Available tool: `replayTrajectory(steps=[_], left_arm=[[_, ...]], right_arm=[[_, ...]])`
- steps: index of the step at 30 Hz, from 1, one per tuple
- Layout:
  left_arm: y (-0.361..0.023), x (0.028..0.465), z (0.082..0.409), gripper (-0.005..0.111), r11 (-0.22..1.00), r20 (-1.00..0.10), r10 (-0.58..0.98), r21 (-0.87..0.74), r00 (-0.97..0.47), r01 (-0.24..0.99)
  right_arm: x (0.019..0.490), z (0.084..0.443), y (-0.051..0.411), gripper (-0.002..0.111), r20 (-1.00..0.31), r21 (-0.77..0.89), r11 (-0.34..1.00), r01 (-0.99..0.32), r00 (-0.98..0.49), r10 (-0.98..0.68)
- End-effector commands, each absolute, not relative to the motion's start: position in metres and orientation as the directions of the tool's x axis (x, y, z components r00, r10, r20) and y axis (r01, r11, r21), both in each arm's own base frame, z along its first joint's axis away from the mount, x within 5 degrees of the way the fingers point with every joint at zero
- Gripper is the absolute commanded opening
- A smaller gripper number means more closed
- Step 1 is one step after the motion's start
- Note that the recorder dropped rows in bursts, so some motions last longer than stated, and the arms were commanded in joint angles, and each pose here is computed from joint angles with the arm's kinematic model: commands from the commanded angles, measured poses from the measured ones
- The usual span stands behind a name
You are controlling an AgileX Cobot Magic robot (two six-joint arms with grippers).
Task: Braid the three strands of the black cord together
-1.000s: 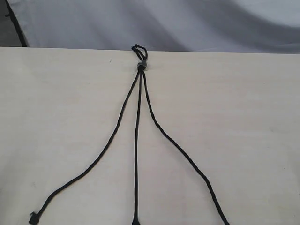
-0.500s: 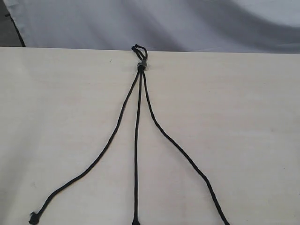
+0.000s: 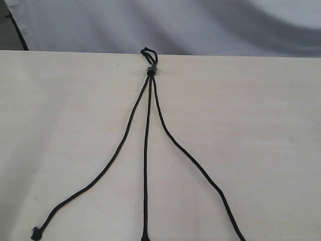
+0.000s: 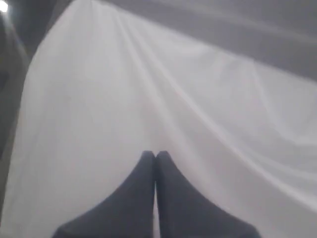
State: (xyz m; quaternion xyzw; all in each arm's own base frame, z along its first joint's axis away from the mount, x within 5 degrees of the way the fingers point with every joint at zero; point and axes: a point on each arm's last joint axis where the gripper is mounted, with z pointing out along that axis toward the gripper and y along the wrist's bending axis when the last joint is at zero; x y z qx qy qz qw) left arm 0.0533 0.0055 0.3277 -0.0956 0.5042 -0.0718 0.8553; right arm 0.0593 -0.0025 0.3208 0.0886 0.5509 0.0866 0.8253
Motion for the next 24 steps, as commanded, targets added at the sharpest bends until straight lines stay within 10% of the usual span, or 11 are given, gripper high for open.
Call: replayTrajectory(steps=[1,13,24], left_arm=[[0.010,0.094,0.321,0.000,0.967,-0.968,-0.232,-0.241,0.101,-0.084],[0.019,0.175,0.240,0.000,0.964,-0.800,-0.251,-0.155,-0.544,-0.216],[0.020,0.190,0.215,0.000,0.959,-0.722,-0.274,-0.152,-0.636,-0.241]], right_arm=[[0.109,0.320,-0.007,-0.001,-0.970,0.241,0.968,0.067,0.006,0.242],[0.259,0.256,0.098,-0.001,-0.791,0.118,0.964,-0.236,-0.609,-0.053],[0.303,0.198,0.188,-0.001,-0.505,-0.002,0.922,-0.388,-0.795,-0.335]])
